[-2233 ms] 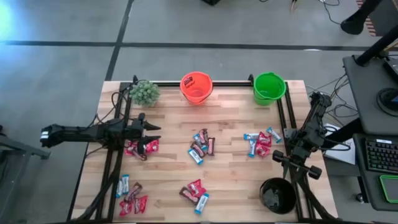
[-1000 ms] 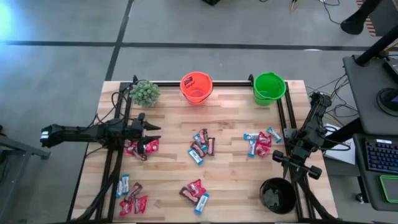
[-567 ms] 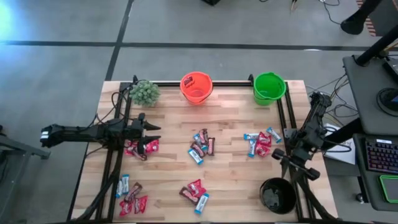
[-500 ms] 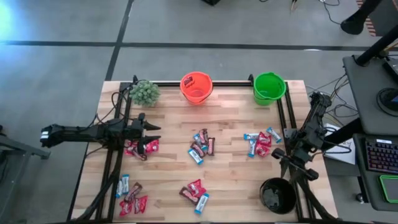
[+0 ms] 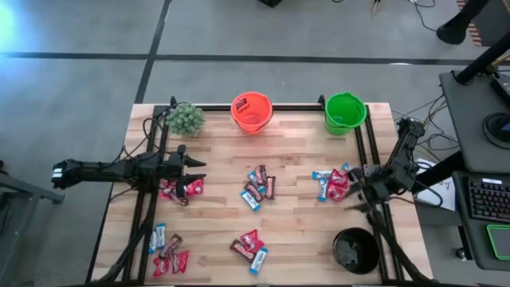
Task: Organize candy in baskets
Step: Put the brown chocolate bar into the black bucket
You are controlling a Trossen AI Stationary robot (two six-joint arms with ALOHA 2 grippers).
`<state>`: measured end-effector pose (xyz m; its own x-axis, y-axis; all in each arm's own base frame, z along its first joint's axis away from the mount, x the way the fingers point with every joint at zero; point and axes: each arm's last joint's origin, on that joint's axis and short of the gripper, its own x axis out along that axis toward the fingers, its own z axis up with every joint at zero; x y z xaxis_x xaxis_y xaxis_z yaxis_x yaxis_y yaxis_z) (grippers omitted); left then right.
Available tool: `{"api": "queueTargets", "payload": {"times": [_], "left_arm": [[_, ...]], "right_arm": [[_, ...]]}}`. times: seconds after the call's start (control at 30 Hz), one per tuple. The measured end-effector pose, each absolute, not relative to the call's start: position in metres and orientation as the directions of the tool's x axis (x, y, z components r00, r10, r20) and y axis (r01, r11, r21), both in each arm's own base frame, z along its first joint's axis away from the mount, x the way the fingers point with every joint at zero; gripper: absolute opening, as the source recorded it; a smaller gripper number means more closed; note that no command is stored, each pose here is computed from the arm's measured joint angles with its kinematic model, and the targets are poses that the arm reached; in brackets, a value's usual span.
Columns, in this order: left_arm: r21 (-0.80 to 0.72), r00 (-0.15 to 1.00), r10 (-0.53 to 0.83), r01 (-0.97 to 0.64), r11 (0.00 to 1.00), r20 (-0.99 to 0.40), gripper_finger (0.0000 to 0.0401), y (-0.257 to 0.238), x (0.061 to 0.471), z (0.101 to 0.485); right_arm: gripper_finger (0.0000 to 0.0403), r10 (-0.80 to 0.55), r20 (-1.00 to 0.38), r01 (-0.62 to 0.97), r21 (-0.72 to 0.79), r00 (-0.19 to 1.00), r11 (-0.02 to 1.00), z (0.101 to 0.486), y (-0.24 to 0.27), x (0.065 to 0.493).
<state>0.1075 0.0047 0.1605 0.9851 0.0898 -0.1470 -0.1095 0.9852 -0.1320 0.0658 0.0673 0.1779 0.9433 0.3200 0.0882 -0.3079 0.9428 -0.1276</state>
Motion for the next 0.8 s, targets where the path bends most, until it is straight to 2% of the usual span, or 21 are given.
{"api": "queueTargets", "payload": {"times": [0.1, 0.2, 0.37, 0.8], "left_arm": [[-0.132, 0.985, 0.09, -0.11, 0.985, -0.147, 0.0185, 0.0047, 0.1075, 0.1605], [-0.132, 0.985, 0.09, -0.109, 0.985, -0.147, 0.0185, 0.0047, 0.1075, 0.1606], [-0.132, 0.985, 0.09, -0.109, 0.985, -0.147, 0.0185, 0.0047, 0.1075, 0.1605], [-0.132, 0.985, 0.09, -0.11, 0.985, -0.147, 0.0185, 0.0047, 0.1075, 0.1606]], "right_arm": [[0.0134, 0.134, 0.1, -0.116, -0.17, 0.986, 0.979, 0.1809, 0.0616, 0.0668], [0.0134, 0.041, 0.116, -0.02, -0.179, 0.992, 0.984, 0.1844, 0.0584, 0.0667], [0.0134, 0.034, 0.119, -0.015, -0.154, 0.992, 0.988, 0.1849, 0.0582, 0.0667], [0.0134, 0.04, 0.119, -0.058, 0.153, 0.992, 0.987, 0.1849, 0.0583, 0.0666]]}}
